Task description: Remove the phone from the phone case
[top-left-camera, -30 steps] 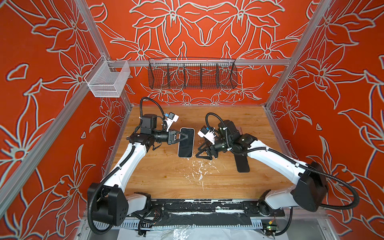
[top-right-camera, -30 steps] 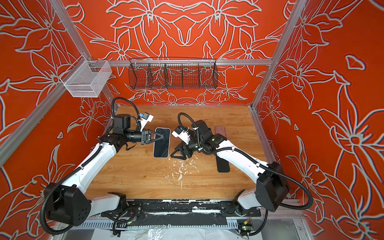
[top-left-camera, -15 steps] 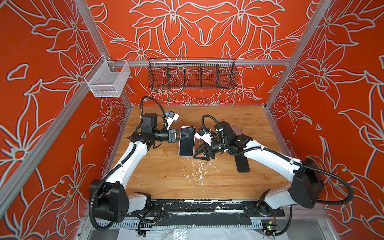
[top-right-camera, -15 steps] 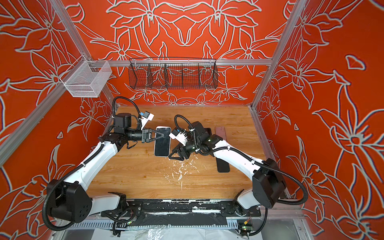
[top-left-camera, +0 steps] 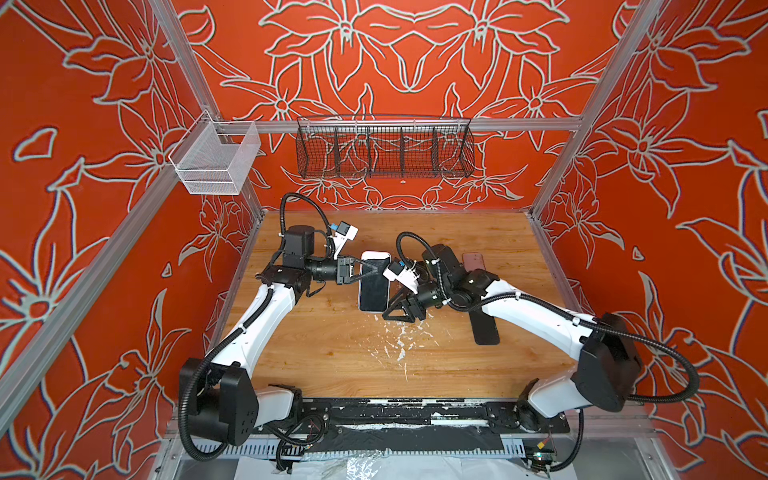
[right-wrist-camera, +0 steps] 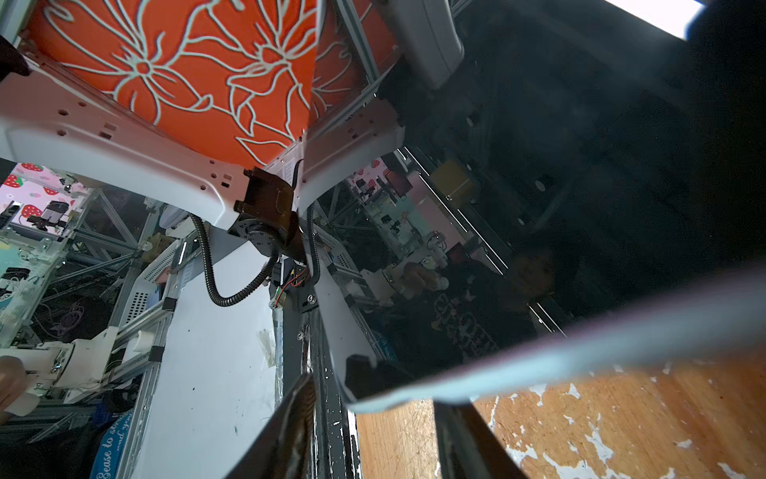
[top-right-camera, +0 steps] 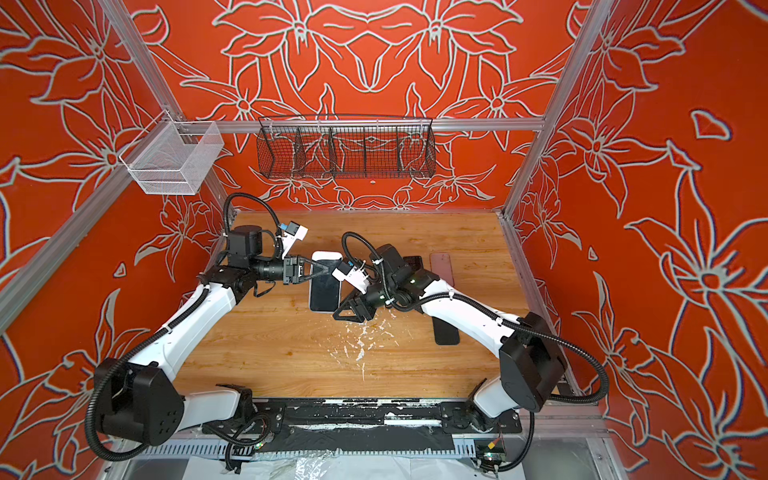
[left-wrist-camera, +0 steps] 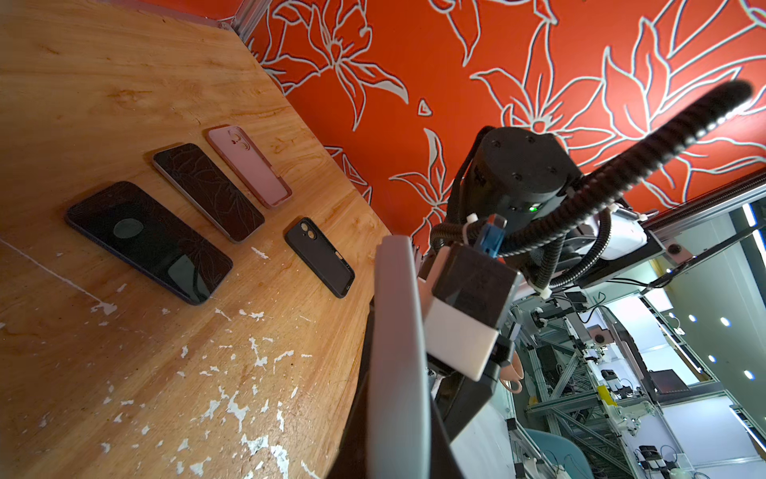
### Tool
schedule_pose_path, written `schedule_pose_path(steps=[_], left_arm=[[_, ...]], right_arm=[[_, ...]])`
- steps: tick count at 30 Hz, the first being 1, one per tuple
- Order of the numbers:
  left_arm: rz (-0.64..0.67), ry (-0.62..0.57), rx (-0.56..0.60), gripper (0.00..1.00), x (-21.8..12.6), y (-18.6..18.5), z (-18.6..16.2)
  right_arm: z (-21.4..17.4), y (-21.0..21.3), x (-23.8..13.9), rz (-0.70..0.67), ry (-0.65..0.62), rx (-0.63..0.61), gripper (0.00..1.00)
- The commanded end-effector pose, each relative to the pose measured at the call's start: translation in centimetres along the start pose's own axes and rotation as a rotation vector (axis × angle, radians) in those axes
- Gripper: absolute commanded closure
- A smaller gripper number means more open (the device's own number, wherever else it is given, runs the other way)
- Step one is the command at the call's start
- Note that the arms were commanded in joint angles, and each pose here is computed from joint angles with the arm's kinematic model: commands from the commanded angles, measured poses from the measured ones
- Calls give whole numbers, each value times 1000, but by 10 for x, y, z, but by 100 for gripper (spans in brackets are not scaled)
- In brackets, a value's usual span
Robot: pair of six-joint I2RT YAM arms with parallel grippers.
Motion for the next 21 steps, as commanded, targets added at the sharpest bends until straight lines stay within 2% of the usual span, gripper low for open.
schedule_pose_path(steps=[1,7,15,21], left_arm=[[-59,-1,35,100,-1,-9,5],[-61,0,33,100,-1,-9,4],[-59,2,19,100,-1,-7,5],[-71,-2,7,100,1,-5,8]], right_arm=[[14,7,1,18,-26,-61,54],[16,8,4,26,-21,-62,63],[14,14,6,36,-8,-62,79],[10,29,9,46,1,-88,84]])
Point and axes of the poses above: each gripper's point midway between its finger pads, its own x axis out along the fingers, its own y axis along the line the jaws close on, z = x × y, the point moved 5 cm from there along -x, back along the fingers, and after that the axes turned 1 degree about -x, right-handed, at the moved point
